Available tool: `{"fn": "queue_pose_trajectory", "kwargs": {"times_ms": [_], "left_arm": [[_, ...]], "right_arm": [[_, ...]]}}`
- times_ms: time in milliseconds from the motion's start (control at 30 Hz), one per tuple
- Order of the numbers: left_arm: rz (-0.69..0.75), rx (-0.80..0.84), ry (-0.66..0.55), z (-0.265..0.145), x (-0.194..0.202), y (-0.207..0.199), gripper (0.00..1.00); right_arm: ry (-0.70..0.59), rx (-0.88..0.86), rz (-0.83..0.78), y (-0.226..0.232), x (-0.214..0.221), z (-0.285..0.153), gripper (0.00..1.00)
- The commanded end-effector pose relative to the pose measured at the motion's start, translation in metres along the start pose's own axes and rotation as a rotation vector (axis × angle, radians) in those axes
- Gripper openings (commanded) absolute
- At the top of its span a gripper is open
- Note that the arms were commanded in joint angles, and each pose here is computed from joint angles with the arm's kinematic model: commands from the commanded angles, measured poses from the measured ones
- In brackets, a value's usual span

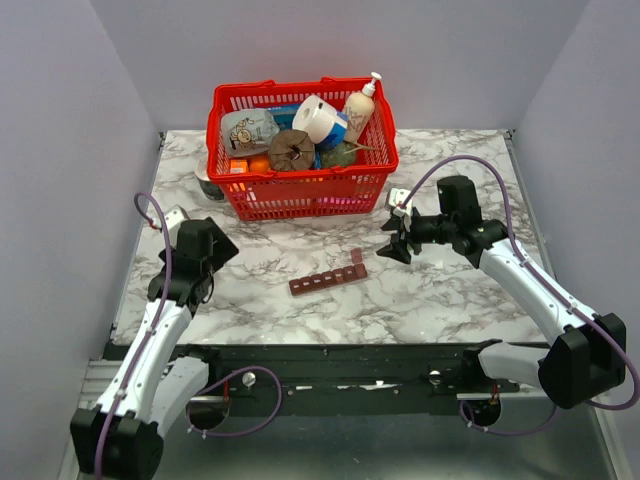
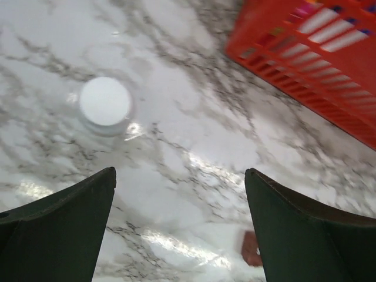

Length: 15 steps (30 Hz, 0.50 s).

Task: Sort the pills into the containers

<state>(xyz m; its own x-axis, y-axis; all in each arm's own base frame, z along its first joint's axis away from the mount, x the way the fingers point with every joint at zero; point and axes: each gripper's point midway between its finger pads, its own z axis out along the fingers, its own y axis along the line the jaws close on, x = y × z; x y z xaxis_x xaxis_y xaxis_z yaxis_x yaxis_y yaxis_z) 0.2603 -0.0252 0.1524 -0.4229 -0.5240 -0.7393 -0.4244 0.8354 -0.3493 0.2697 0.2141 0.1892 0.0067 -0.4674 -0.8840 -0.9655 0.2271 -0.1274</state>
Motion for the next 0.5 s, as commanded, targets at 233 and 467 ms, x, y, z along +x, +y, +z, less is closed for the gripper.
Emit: {"fn": "queue_pose_trajectory", "kwargs": {"times_ms": [233,467], "left_arm": [[-0.117,-0.280,0.064,0.061,0.011,0.064,0.97],[-0.125,-0.370,0.092,0.087,0.009,0.084,0.91]], "right_arm": [[-0.017,-0.036,0.002,0.010,0.001,-0.002,0.70],[-0.023,-0.035,-0.009,0.011,0.000,-0.003,0.70]]}}
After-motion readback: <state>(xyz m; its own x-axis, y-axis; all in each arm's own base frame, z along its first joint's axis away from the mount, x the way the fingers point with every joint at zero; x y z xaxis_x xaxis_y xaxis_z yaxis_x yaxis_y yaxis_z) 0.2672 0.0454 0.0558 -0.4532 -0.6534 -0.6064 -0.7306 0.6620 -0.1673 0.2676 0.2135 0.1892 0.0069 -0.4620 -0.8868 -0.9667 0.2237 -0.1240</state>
